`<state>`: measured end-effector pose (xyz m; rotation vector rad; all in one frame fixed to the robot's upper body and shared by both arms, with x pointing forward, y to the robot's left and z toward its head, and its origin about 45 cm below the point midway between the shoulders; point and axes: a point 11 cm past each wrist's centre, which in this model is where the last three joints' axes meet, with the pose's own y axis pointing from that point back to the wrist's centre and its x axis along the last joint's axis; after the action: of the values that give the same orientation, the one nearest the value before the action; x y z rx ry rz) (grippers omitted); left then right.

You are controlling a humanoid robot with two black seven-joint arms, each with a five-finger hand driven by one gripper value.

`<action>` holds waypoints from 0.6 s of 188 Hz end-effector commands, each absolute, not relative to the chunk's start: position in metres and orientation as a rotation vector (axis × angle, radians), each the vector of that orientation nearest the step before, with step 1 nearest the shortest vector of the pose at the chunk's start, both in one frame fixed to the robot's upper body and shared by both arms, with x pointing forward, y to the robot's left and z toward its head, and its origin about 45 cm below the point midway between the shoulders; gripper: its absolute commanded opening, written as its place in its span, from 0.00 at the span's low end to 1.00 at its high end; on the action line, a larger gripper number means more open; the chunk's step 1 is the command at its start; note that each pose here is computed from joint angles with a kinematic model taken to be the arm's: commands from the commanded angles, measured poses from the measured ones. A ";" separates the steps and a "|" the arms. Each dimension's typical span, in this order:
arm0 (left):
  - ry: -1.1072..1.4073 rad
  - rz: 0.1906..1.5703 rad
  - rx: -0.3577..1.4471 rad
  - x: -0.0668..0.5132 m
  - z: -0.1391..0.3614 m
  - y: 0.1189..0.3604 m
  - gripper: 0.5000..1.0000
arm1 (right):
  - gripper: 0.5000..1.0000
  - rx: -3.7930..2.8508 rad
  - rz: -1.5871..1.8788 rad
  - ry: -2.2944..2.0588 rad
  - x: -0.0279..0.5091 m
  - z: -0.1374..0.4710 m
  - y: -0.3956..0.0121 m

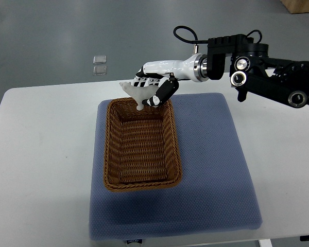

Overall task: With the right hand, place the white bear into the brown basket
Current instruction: 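Lift the bear with the right hand and carry it over the basket, then lower the bear into the basket and open the right hand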

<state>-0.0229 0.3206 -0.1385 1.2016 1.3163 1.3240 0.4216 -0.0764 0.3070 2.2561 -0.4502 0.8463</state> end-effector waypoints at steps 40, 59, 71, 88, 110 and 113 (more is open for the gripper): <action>1.315 1.325 1.203 -0.023 -0.138 0.321 1.00 | 0.00 2.304 0.736 -0.431 0.411 0.253 -0.031; 1.315 1.325 1.203 -0.023 -0.138 0.321 1.00 | 0.00 2.278 0.728 -0.428 0.411 0.237 -0.030; 1.317 1.323 1.201 -0.023 -0.139 0.320 1.00 | 0.00 2.261 0.736 -0.414 0.408 0.229 -0.030; 1.317 1.322 1.199 -0.023 -0.139 0.320 1.00 | 0.00 2.257 0.725 -0.398 0.403 0.217 -0.030; 1.316 1.324 1.202 -0.023 -0.139 0.320 1.00 | 0.00 2.257 0.700 -0.400 0.399 0.206 -0.031; 1.317 1.323 1.201 -0.023 -0.139 0.320 1.00 | 0.00 2.256 0.698 -0.397 0.398 0.205 -0.032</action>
<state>-0.0228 0.3202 -0.1385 1.2012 1.3163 1.3236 0.4015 -0.0300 0.2140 2.2590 -0.4016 0.7159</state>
